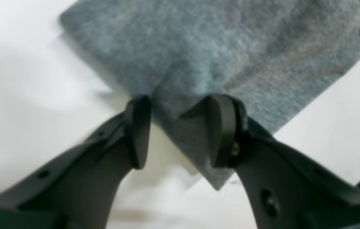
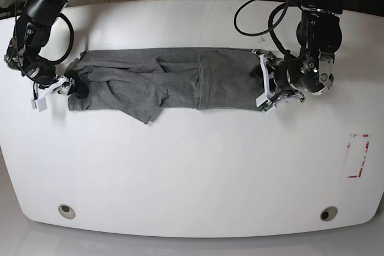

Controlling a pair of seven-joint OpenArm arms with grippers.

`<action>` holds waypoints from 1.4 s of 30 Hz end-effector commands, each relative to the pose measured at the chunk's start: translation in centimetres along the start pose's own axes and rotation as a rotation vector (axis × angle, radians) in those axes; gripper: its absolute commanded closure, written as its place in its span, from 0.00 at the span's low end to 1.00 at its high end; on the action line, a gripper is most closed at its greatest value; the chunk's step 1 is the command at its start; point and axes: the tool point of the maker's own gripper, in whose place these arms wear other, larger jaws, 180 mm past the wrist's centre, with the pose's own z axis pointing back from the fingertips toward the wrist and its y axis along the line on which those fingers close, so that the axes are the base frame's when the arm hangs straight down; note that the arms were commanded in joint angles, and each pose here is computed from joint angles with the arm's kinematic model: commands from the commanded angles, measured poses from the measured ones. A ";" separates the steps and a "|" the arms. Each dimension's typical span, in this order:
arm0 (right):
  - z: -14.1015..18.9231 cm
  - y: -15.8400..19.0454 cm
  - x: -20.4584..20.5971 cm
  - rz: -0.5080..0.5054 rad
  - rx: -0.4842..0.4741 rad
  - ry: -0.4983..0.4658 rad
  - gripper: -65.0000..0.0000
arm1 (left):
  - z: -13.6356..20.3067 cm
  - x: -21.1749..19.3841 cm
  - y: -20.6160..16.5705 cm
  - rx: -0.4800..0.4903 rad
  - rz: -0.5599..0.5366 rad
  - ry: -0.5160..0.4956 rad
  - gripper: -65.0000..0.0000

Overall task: Fold the T-shirt properly
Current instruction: 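Grasp both ends of the folded strip with both grippers, then fold the strip's end held by the right gripper toward the left gripper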

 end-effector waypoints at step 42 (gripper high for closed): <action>3.8 18.1 4.8 0.540 0.200 -0.134 1.00 | -2.6 1.2 -1.3 -0.076 0.099 -0.104 0.60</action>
